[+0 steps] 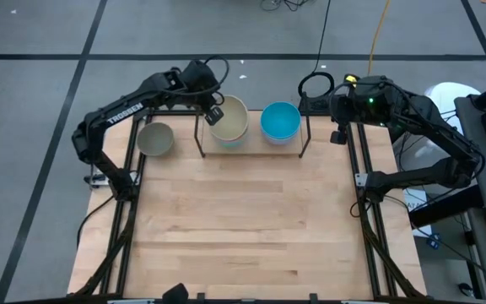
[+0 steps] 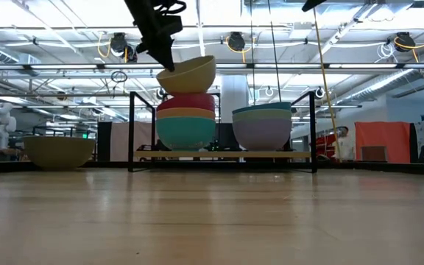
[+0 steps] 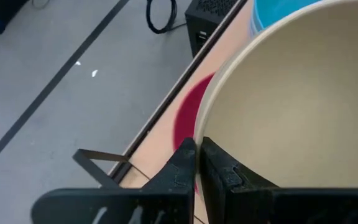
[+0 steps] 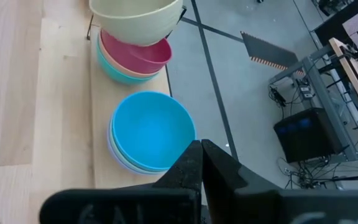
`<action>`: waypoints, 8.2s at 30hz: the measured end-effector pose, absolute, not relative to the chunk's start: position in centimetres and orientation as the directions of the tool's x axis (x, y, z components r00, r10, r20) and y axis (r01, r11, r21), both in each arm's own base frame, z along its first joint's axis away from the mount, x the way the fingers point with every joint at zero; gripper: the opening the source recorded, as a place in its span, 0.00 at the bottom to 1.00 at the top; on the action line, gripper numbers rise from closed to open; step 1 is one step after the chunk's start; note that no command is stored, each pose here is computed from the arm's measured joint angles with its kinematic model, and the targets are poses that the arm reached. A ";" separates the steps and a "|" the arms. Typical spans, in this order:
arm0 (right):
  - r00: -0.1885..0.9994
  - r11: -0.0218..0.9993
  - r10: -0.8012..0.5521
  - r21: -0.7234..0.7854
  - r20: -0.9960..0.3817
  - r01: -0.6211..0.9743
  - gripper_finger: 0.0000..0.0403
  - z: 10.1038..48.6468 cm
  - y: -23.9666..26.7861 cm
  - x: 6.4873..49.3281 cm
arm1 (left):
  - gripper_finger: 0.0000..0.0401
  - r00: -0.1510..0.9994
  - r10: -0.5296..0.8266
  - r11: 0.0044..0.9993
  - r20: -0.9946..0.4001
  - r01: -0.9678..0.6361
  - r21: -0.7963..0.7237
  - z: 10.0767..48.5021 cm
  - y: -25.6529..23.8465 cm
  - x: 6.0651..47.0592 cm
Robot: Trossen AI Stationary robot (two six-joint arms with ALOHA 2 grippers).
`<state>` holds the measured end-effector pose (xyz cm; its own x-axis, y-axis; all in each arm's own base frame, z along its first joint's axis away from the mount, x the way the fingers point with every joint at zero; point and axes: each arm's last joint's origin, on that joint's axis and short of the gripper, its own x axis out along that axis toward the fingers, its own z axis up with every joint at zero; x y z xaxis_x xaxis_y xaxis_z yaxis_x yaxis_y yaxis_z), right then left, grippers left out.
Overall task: Place and stack bowls onto a shelf
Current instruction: Stack the brown bowl on top of the red bowl on the shelf, then stack the gray bowl on top of the blue bowl on the shelf
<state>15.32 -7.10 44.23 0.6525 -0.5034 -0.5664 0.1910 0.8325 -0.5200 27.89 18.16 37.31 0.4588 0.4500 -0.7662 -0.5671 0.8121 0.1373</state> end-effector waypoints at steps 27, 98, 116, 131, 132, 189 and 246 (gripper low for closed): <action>0.653 0.831 -0.503 -0.524 -0.566 0.186 0.00 44.2 -7.1 15.3 | 0.02 0.448 0.381 0.800 -0.809 -0.598 0.045 34.2 20.0 26.9; 0.676 0.812 -0.464 -0.580 -0.573 0.065 0.00 42.5 -8.5 21.6 | 0.08 -0.145 0.156 0.027 -0.977 -0.988 0.151 31.8 13.4 16.5; 0.687 0.794 -0.469 -0.606 -0.554 0.054 0.00 42.7 -8.5 21.7 | 0.08 -0.109 0.190 0.356 -0.976 -0.919 0.172 30.5 14.1 17.0; 0.687 0.794 -0.470 -0.606 -0.554 0.054 0.00 42.7 -8.5 21.7 | 0.24 -0.117 0.174 0.196 -0.978 -0.969 0.151 30.5 14.9 16.1; 0.687 0.794 -0.470 -0.606 -0.554 0.054 0.00 42.7 -8.5 21.7 | 0.25 -0.117 0.174 0.212 -0.978 -0.965 0.153 30.5 14.9 16.2; 0.691 0.772 -0.472 -0.635 -0.548 0.024 0.00 42.7 -8.6 21.7 | 0.25 -0.116 0.073 0.409 -0.991 -0.902 0.136 22.7 13.2 16.7; 0.704 0.756 -0.477 -0.654 -0.525 0.025 0.00 43.0 -8.6 21.9 | 0.25 -0.140 0.159 0.641 -0.977 -0.738 0.210 22.1 13.1 16.9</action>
